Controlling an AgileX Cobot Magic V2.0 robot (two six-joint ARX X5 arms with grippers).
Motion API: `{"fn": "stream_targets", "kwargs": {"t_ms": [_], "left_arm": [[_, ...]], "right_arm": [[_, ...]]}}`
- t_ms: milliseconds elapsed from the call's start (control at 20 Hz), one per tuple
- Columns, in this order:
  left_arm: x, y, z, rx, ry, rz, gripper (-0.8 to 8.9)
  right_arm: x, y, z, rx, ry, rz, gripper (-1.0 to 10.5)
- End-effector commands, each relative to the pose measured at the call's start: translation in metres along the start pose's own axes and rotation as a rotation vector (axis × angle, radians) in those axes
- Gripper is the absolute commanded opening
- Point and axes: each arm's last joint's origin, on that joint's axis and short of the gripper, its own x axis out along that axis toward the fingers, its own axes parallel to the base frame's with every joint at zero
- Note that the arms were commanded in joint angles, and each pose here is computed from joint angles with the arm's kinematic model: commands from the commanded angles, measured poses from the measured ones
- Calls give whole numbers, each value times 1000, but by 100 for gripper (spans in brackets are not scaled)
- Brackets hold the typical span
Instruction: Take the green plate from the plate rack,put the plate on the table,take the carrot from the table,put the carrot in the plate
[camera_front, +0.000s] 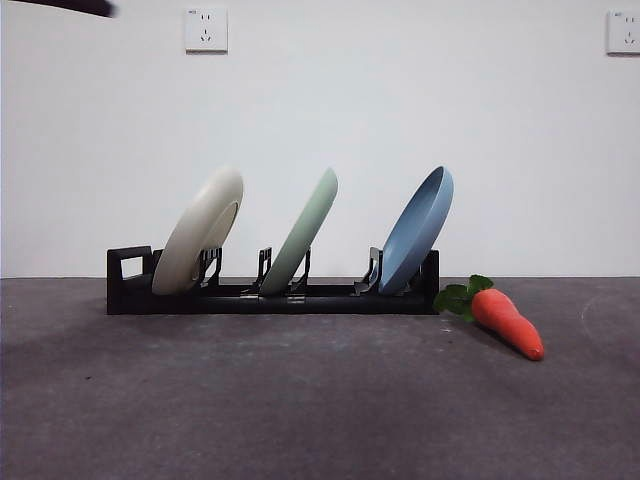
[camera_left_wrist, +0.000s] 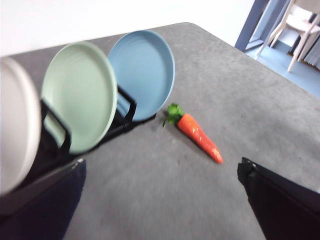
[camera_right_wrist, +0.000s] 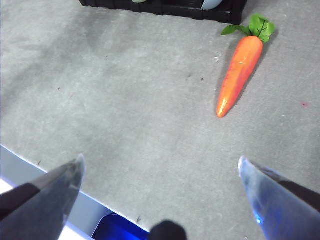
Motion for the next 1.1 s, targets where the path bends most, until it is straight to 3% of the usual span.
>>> {"fn": "stream_targets", "kwargs": {"t_ms": [50,450,750,1100], "left_arm": [[32,-3,18,38,-21,-2,563],[158,8,48,125,13,57,563],[230,33,28,121,40,151,563],[265,46,-1,114,71,179,557]], "right_arm": [[0,0,2,6,-4,-1,598],[1,0,2,6,-3,-1,598],[1,0,2,7,-2,-1,598],[1,0,2,6,-3,-1,598]]}}
